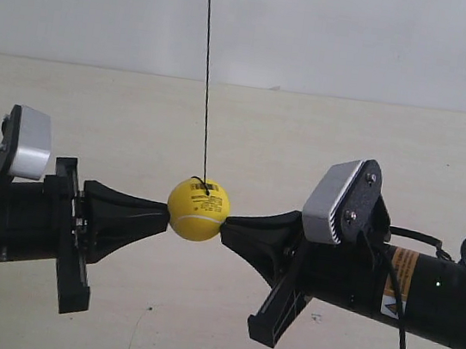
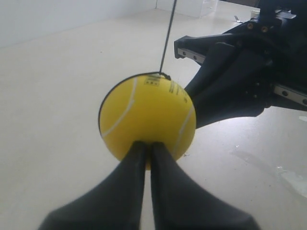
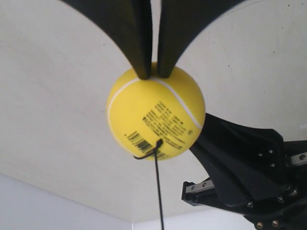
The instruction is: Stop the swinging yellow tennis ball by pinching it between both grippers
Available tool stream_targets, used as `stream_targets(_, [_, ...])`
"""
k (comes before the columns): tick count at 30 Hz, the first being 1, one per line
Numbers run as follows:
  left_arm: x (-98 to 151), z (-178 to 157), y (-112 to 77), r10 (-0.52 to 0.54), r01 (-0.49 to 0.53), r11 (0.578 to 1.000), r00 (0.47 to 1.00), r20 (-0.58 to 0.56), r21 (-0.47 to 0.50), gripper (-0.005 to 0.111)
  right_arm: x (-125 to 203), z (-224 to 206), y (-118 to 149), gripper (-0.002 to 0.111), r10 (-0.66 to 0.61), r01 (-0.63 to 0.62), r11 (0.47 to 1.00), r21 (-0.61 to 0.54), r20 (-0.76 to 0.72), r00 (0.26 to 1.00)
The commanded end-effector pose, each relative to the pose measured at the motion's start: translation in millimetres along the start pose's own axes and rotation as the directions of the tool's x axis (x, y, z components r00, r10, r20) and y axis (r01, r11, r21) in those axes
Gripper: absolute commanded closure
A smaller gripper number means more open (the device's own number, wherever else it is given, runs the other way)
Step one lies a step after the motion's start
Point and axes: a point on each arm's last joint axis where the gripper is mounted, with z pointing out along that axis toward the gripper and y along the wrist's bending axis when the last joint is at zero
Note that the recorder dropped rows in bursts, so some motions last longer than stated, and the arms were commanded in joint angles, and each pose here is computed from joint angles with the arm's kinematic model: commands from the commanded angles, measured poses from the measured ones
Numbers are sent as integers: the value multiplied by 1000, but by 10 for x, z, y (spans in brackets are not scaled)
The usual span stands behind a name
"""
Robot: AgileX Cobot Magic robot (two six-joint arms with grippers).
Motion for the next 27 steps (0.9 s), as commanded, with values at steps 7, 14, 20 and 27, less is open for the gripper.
stream_targets(7, [-26, 31, -52, 26, -27, 998, 1000, 16, 49, 102, -36, 8, 57, 108, -28, 30, 998, -55, 36, 999])
stream_targets(14, [-26, 31, -52, 26, -27, 998, 1000, 16, 49, 102, -36, 8, 57, 108, -28, 30, 998, -55, 36, 999])
stream_targets(20, [-26, 31, -52, 26, -27, 998, 1000, 16, 49, 102, -36, 8, 57, 108, -28, 30, 998, -55, 36, 999])
stream_targets(27, [-27, 31, -49, 24, -25, 999, 1000, 18, 45, 102, -40, 7, 58, 108, -48, 50, 997, -54, 38, 998])
